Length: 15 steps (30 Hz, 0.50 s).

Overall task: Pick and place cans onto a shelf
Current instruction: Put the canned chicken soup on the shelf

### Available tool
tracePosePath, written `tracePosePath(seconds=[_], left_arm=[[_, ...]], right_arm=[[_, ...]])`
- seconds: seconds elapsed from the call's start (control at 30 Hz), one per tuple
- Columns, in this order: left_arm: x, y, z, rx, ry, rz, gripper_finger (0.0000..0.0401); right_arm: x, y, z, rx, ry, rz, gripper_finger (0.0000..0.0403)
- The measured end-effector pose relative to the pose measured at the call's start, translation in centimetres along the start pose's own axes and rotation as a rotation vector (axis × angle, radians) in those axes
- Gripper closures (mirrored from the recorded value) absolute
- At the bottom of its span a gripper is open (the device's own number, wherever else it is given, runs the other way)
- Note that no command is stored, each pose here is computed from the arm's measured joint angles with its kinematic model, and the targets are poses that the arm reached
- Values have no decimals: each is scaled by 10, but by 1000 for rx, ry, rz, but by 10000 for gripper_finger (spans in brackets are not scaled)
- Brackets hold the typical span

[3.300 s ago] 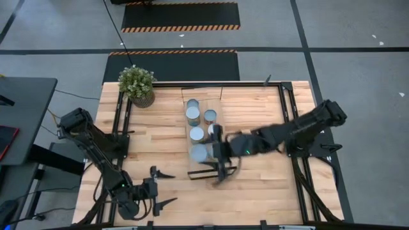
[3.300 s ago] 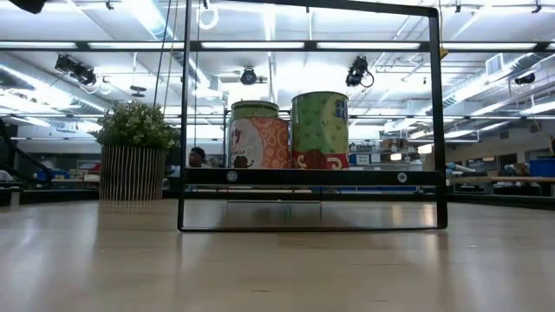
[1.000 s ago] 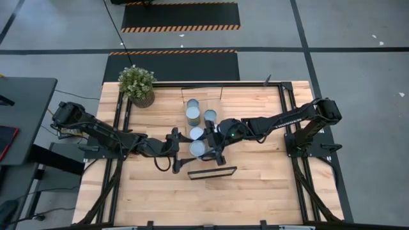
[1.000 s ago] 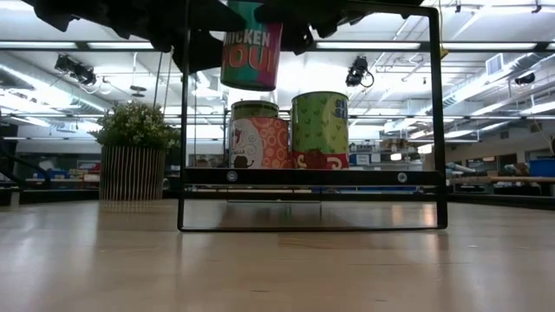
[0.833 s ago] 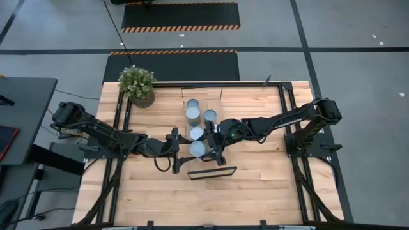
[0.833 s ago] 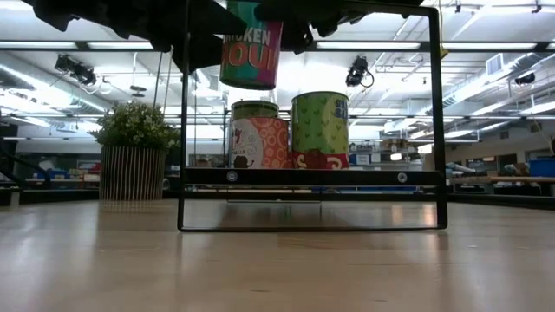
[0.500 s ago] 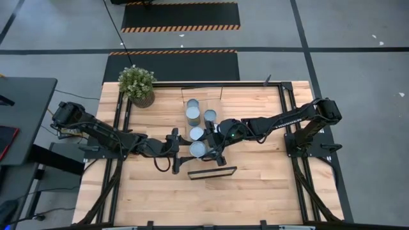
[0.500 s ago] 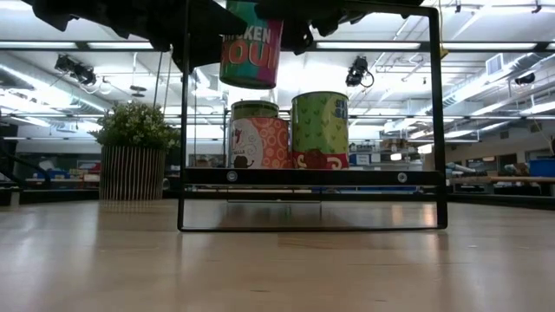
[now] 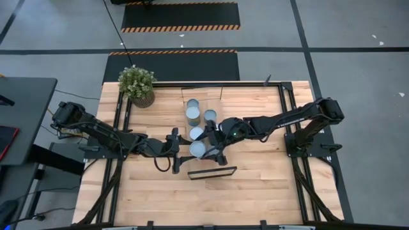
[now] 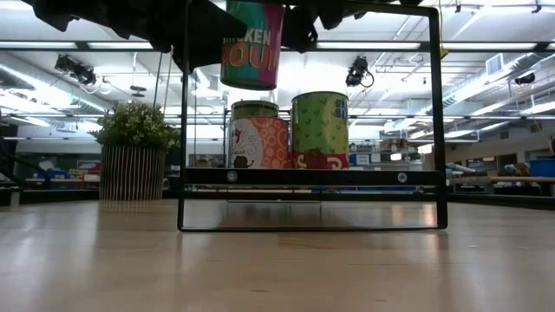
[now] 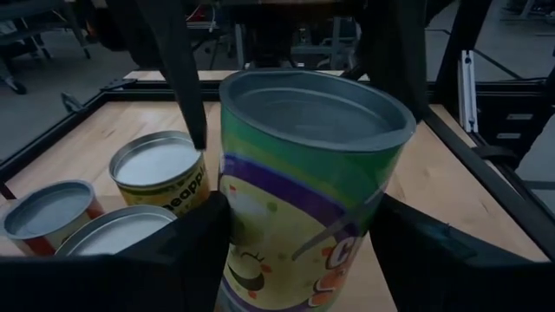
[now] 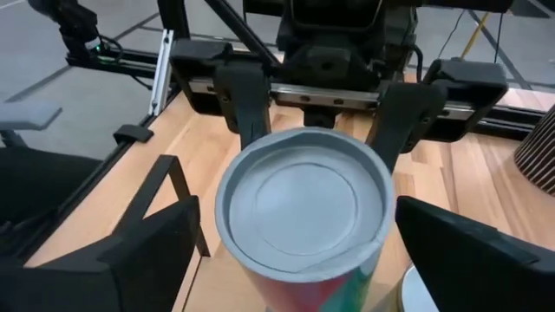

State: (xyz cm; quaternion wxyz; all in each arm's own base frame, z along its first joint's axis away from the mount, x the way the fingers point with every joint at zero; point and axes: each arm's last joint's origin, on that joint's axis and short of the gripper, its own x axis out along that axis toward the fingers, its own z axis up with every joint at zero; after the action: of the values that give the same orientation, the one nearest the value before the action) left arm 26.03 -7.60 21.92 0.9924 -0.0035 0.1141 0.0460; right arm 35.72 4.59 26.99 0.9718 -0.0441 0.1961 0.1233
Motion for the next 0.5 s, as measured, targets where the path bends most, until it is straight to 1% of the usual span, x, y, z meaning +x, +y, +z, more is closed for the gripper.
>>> tracePosePath(seconds=[0.13,0.27,0.4,0.5], left_arm=[[0,0,0,0,1,-8,148],[-1,-1,-4,-23,19,-49,147],[-4,-3,-16,-60,59,-83,147],[-10,-6,-29,-99,77,-99,147]], right_arm=[[-8,1,4,11,-2,-1,5],[-19,1,10,23,-11,-2,6],[-30,4,15,44,-1,-12,6],[-32,8,15,56,10,-26,6]])
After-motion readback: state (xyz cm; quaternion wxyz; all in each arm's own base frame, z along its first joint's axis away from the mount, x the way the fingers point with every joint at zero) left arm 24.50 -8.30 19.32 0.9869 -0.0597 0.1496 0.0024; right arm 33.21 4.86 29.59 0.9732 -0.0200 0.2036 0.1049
